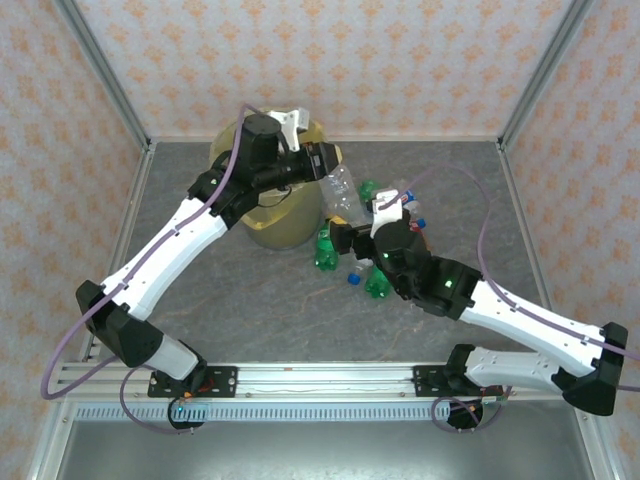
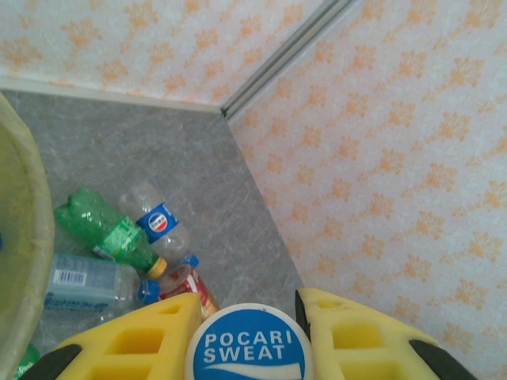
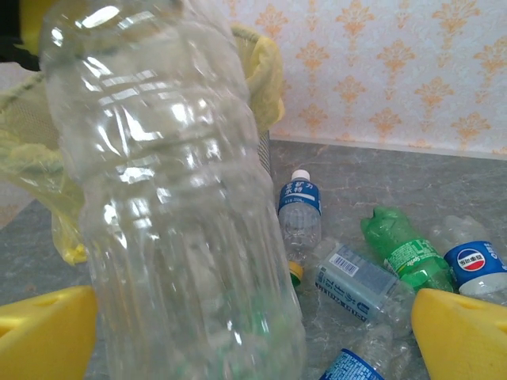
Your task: Put the plastic bottles in the bin
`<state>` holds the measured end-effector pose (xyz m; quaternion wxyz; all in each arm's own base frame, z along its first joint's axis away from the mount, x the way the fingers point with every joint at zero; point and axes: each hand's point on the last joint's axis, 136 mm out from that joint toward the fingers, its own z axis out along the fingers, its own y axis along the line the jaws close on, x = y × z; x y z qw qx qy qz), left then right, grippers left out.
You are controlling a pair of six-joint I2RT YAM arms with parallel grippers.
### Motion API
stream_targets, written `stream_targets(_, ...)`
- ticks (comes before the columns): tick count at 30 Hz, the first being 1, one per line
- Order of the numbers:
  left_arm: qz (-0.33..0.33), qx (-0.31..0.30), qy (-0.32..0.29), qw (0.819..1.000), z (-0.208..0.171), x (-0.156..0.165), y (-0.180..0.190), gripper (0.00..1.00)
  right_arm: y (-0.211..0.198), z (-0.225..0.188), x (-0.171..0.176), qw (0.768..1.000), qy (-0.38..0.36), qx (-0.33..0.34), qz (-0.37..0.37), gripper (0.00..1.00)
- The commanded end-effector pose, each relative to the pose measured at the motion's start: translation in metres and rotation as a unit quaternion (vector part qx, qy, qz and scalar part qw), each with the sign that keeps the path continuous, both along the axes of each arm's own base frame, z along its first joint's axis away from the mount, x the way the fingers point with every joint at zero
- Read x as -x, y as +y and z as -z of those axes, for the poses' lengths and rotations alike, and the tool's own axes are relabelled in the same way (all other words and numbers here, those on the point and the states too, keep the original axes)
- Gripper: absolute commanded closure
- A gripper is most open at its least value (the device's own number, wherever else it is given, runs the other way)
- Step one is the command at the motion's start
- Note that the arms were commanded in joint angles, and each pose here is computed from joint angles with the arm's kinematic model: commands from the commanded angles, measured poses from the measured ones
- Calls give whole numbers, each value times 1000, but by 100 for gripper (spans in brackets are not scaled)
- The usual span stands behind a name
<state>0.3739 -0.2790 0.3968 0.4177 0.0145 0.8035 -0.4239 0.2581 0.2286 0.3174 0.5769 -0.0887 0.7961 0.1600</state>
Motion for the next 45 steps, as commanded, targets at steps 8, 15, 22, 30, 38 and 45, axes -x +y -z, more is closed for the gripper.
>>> stream_targets(8, -199, 28, -115, 973, -87, -19, 123, 79, -30, -6, 6, 998, -3, -35, 50, 1)
stream_targets(15, -314, -68, -157, 934, -94, -31, 181, 78, -32, -4, 7, 998, 3, -38, 53, 0)
stream_targets(22, -371, -212, -143, 892, -62, -57, 208, 78, -27, -3, 5, 998, 4, -32, 49, 0)
stream_targets(30, -354, -278, -124, 884, -18, -85, 201, 75, -23, -1, 1, 998, 5, -22, 52, 0)
stream_targets(38, -318, -301, -95, 894, 10, -99, 183, 42, -29, -2, -1, 997, 0, -18, 73, 0)
stream_targets(45, -299, -285, -95, 906, 3, -92, 171, 14, -40, 5, -3, 994, 4, -15, 105, 0)
